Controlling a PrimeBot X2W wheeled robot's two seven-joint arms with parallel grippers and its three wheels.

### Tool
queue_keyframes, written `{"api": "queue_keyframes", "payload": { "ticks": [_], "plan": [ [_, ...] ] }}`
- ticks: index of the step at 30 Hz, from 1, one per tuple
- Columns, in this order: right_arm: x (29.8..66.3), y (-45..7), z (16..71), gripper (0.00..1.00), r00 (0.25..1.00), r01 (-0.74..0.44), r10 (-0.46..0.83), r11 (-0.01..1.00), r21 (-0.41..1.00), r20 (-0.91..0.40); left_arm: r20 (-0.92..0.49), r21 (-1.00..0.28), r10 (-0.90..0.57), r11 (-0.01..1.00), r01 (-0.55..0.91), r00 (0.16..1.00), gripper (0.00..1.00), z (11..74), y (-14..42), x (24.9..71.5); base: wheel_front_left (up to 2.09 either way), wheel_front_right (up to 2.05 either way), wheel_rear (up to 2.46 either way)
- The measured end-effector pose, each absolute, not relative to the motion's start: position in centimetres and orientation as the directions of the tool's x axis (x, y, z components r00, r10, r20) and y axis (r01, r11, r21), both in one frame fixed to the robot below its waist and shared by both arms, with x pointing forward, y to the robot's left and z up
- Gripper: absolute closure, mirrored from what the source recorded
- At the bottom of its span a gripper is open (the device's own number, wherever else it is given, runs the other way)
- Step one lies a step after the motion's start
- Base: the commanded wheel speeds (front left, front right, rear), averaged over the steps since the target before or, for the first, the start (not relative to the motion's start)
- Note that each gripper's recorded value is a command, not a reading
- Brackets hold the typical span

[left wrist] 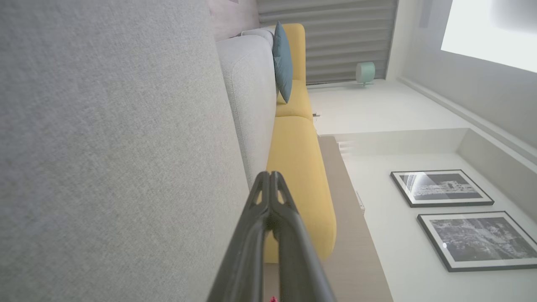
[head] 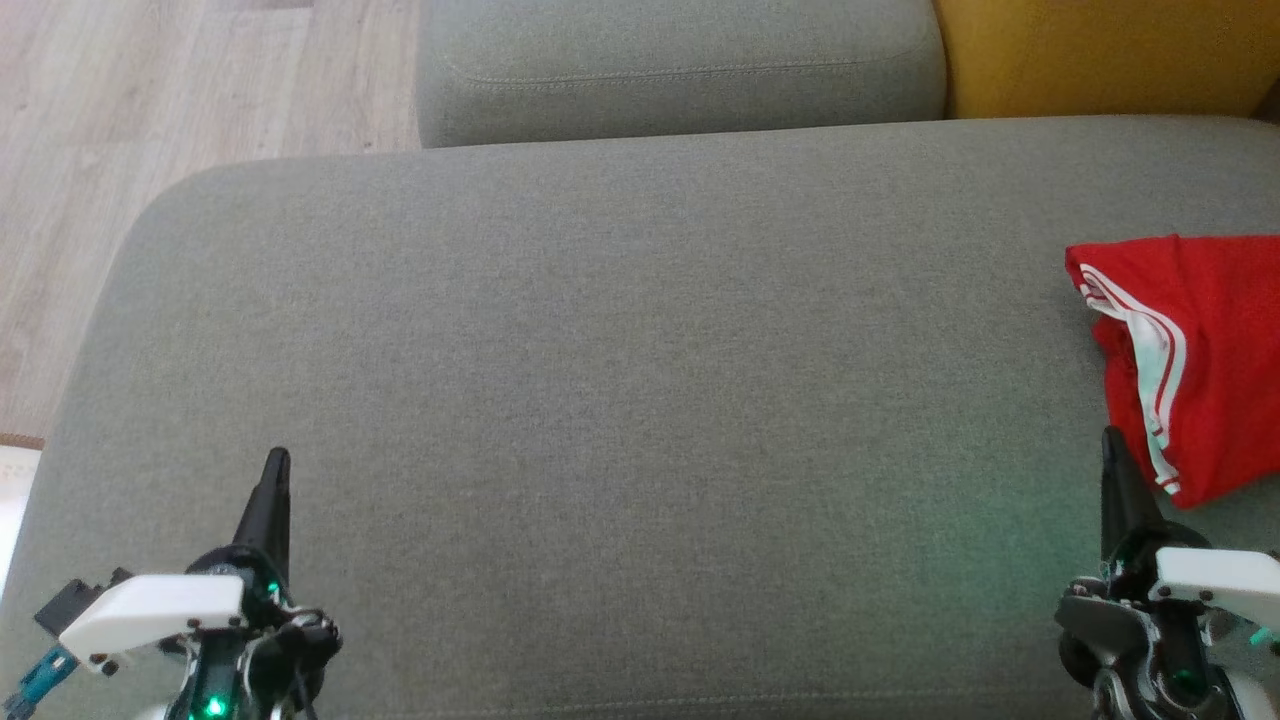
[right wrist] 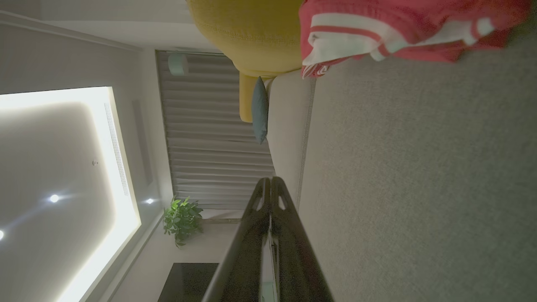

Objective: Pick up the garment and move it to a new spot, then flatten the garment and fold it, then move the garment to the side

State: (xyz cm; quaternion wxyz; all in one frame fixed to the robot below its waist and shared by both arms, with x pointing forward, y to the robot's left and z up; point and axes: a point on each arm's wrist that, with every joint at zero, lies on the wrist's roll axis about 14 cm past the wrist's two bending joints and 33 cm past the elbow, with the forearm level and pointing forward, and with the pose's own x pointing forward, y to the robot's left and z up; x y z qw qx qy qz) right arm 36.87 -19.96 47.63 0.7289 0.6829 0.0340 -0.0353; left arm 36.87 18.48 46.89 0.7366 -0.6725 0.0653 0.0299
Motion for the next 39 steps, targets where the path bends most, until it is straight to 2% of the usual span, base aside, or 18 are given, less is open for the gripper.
{"api": "queue_keyframes", "payload": {
  "ticks": [8,39],
  "plan": [
    [37.30,-20.16,47.64,1.00,0.995,0.094,-0.017,-0.017,0.995,-0.095,-0.093,-0.996,-0.029,0.000,-0.093,0.995,1.00,47.72,18.75,37.40,0.00,0.00,0.00],
    [37.42,-20.35,47.81,1.00,0.996,0.089,-0.022,-0.018,0.996,-0.090,-0.094,-0.996,-0.021,-0.005,-0.094,0.995,1.00,47.68,19.02,37.38,0.00,0.00,0.00]
  ]
}}
